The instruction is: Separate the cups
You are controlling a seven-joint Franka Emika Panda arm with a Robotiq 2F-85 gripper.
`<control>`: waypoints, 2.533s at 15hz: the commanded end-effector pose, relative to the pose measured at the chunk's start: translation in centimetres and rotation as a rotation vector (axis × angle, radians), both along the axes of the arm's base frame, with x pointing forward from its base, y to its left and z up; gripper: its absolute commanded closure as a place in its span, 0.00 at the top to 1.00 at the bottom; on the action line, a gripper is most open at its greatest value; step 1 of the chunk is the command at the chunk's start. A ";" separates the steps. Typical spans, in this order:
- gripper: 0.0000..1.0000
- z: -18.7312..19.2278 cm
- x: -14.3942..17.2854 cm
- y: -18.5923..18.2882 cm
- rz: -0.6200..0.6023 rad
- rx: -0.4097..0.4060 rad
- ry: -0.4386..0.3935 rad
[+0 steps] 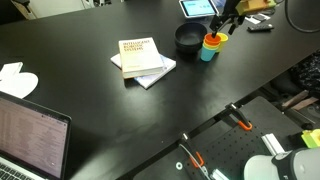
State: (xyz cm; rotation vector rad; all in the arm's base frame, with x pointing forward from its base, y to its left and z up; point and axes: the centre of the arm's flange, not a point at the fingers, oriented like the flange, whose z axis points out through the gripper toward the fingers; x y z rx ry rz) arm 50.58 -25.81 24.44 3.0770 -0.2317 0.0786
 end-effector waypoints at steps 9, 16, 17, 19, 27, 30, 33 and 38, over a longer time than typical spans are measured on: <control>0.61 -1.4 0.1 0.5 0.008 -0.023 -0.012; 0.10 -1.3 0.1 0.5 0.003 -0.031 -0.013; 0.08 -1.3 0.1 0.5 0.003 -0.032 -0.012; 0.05 -1.3 0.1 0.5 0.002 -0.030 -0.007; 0.08 -0.6 0.1 -0.3 -0.038 -0.010 0.058; 0.07 0.5 -0.1 -0.5 -0.036 0.010 0.084; 0.08 1.5 0.0 -0.6 -0.036 0.013 0.088; 0.07 2.2 0.2 -0.7 -0.038 0.025 0.093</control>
